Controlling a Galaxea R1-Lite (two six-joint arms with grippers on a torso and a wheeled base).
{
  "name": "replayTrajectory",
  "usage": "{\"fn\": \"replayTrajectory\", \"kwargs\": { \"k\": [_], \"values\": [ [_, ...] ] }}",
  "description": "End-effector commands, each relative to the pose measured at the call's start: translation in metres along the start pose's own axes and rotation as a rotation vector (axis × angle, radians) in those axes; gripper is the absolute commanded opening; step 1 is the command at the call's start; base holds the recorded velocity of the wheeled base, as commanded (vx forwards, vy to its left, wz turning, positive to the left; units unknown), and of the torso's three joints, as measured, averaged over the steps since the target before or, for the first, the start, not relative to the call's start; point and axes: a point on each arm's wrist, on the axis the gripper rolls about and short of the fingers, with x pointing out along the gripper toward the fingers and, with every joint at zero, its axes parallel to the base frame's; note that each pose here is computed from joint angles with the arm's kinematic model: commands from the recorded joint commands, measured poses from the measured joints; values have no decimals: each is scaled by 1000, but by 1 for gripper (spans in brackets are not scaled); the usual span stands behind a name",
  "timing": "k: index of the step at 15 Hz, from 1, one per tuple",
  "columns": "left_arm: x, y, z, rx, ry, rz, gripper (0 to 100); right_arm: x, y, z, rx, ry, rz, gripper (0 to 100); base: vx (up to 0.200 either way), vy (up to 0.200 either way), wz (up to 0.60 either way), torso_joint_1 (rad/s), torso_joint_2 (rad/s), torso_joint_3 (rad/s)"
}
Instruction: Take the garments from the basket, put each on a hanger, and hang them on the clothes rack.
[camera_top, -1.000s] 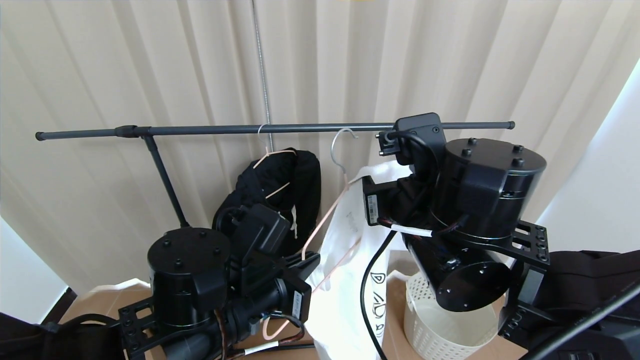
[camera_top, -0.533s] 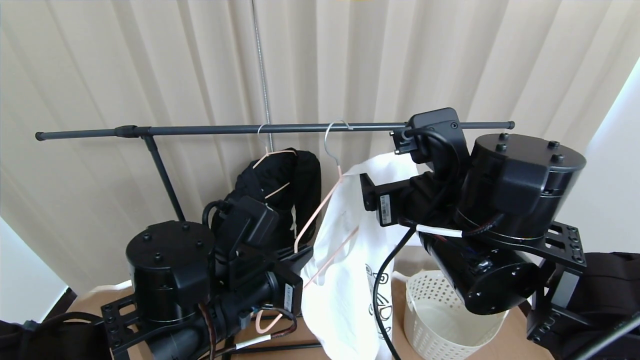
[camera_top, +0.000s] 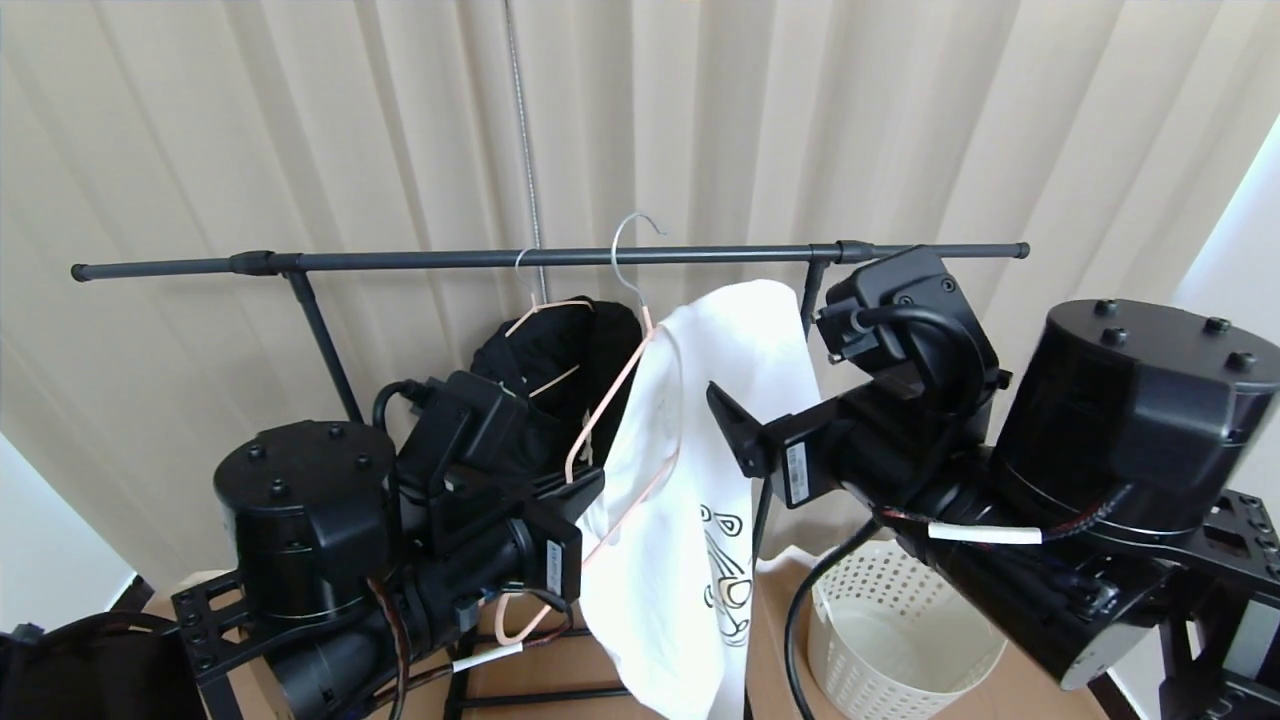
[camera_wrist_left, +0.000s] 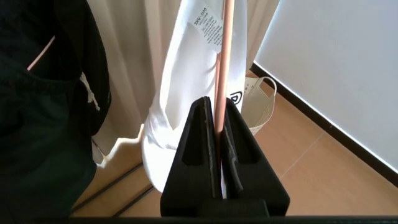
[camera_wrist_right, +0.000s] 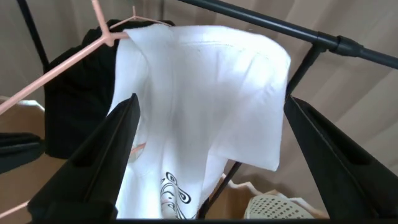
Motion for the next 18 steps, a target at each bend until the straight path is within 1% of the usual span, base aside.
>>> {"fn": "replayTrajectory", "kwargs": {
  "k": [1,3,4,5,6,7,8,9,11,12,13,14,15,16,17,18],
  "values": [
    [1,10,0,12,1,8,0,-12,-9,2,-2,-15,56,100,0,0,0,0,0,0],
    [-2,30,-6,48,25,-80,0,-18,-28,3,-32,-5,87,100,0,0,0,0,0,0],
    [-3,37,-7,69,29,-103,0,-26,-36,8,-28,-15,103,100,0,0,0,0,0,0],
    [-3,38,-8,71,32,-104,0,-27,-37,8,-28,-13,105,100,0,0,0,0,0,0],
    [-6,46,-11,75,43,-133,0,-40,-56,13,-62,28,165,100,0,0,0,0,0,0],
    [-7,48,-14,74,52,-157,0,-43,-64,15,-89,49,210,100,0,0,0,0,0,0],
    [-14,51,-21,85,66,-206,0,-41,-83,21,-140,95,283,100,0,0,0,0,0,0],
    [-19,52,-25,111,56,-232,0,-39,-92,22,-171,140,329,100,0,0,0,0,0,0],
    [-28,54,-34,143,46,-253,0,-38,-99,29,-233,192,411,100,0,0,0,0,0,0],
    [-35,54,-40,152,32,-284,0,-33,-105,35,-303,252,476,100,0,0,0,0,0,0],
    [-37,53,-41,155,20,-299,0,-29,-107,38,-362,300,519,100,0,0,0,0,0,0],
    [-39,52,-43,157,25,-312,0,-26,-106,42,-400,338,582,100,0,0,0,0,0,0],
    [-39,52,-46,164,36,-324,0,-20,-108,45,-420,381,648,100,0,0,0,0,0,0],
    [-38,51,-48,169,43,-332,0,-17,-110,44,-436,399,674,100,0,0,0,0,0,0],
    [-36,50,-52,194,55,-344,0,-6,-118,37,-514,450,762,100,0,0,0,0,0,0],
    [-36,46,-55,204,64,-365,0,0,-126,31,-563,470,799,100,0,0,0,0,0,0]
  ]
}}
